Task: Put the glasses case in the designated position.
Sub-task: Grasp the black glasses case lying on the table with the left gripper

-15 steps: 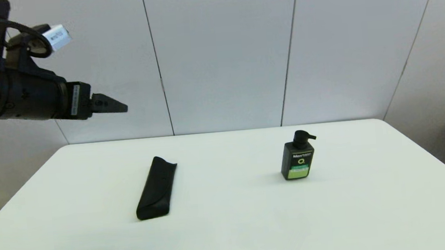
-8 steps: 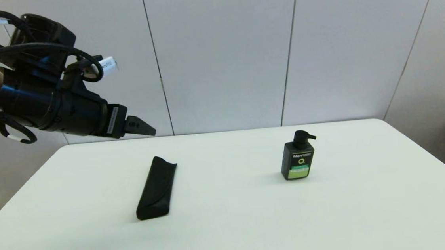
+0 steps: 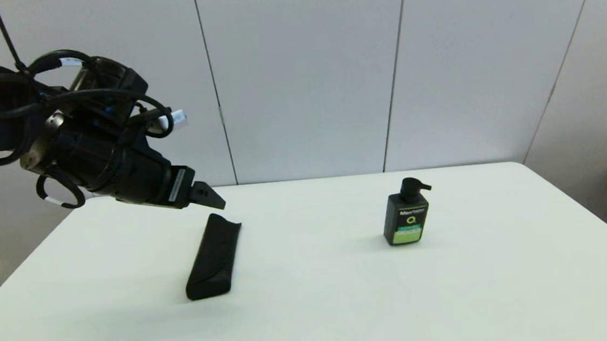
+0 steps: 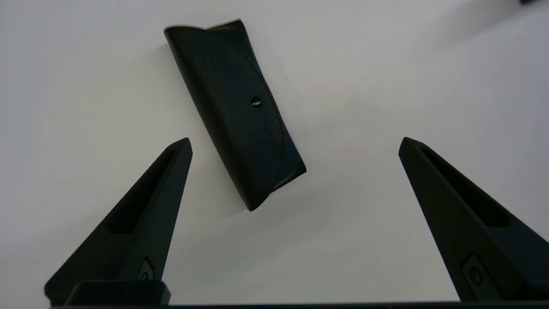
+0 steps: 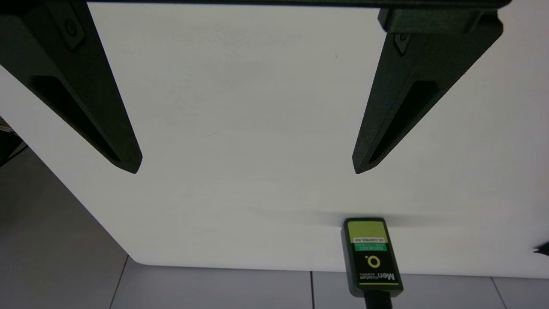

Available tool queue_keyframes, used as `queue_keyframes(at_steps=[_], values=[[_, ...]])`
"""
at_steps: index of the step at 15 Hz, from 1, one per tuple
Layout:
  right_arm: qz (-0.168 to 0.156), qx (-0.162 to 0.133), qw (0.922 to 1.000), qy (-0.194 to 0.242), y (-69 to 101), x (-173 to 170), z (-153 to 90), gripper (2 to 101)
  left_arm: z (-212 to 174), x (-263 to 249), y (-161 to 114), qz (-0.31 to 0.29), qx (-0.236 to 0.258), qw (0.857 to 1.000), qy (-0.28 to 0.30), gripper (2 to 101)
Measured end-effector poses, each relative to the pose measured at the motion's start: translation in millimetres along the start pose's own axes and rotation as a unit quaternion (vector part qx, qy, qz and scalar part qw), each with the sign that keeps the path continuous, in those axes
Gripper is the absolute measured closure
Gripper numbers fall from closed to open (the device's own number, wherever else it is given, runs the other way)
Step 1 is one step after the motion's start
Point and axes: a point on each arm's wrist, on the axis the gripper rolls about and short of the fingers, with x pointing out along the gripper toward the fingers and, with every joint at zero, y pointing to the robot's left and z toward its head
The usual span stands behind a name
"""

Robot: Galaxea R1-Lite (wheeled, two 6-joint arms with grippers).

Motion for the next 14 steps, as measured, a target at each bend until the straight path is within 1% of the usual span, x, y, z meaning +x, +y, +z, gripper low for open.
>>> queue_keyframes(at_steps=[7,9,11,12,14], values=[[0.000,0.000,1.0000,0.000,0.0,0.0,0.0,5.0,-3.8,32.5,5.7,0.005,-0.027,0.998,0.060,5.4],[0.000,0.000,1.0000,0.000,0.0,0.0,0.0,5.0,-4.4,41.3,8.1,0.026,-0.036,0.996,0.071,5.4],[0.000,0.000,1.0000,0.000,0.0,0.0,0.0,5.0,-5.0,48.9,10.9,0.070,-0.046,0.993,0.080,5.4],[0.000,0.000,1.0000,0.000,0.0,0.0,0.0,5.0,-5.1,51.5,11.7,0.081,-0.048,0.992,0.083,5.4],[0.000,0.000,1.0000,0.000,0.0,0.0,0.0,5.0,-5.1,55.9,11.7,0.082,-0.055,0.991,0.087,5.4]])
